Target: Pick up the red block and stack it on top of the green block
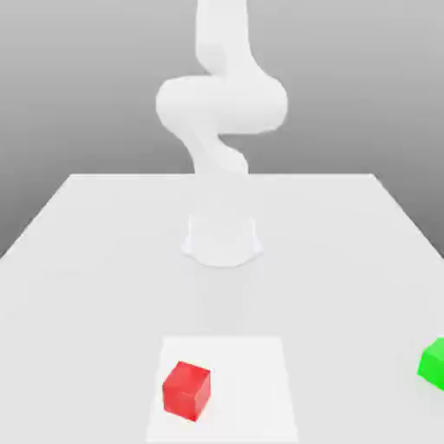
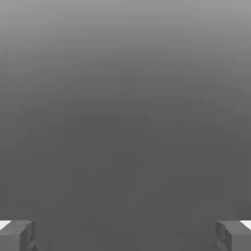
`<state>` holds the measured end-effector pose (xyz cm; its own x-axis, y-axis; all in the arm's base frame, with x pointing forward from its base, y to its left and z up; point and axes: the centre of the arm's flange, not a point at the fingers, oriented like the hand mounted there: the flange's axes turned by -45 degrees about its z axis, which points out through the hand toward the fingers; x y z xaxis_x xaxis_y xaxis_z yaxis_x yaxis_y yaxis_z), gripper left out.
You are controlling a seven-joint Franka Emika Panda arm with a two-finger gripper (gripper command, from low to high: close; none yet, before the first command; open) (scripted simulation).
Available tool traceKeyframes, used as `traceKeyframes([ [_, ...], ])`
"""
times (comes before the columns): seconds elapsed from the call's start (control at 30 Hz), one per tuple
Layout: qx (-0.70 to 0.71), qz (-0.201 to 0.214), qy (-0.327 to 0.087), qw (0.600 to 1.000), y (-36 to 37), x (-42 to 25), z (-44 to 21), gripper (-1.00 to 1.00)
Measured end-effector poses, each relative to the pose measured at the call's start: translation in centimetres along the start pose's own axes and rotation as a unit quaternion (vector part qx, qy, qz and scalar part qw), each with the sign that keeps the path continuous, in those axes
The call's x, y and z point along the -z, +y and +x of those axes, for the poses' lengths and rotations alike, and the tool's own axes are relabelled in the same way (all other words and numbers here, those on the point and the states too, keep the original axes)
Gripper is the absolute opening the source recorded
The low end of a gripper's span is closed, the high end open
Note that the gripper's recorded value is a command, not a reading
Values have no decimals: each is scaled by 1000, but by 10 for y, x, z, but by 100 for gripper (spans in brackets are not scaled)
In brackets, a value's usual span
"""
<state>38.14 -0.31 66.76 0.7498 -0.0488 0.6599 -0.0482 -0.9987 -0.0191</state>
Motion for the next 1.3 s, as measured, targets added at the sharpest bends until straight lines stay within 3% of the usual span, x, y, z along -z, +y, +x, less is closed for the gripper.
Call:
traceKeyframes([
  [0.33,-70,-37,-155,985,22,-206,-66,0],
  [0.73,-159,-70,-331,928,51,-373,-240,0],
  [0.9,-165,-72,-345,921,53,-418,-287,0],
  [0.93,-165,-72,-345,921,53,-426,-295,-100],
  [1.3,-165,-72,-345,921,52,-400,-271,-100],
])
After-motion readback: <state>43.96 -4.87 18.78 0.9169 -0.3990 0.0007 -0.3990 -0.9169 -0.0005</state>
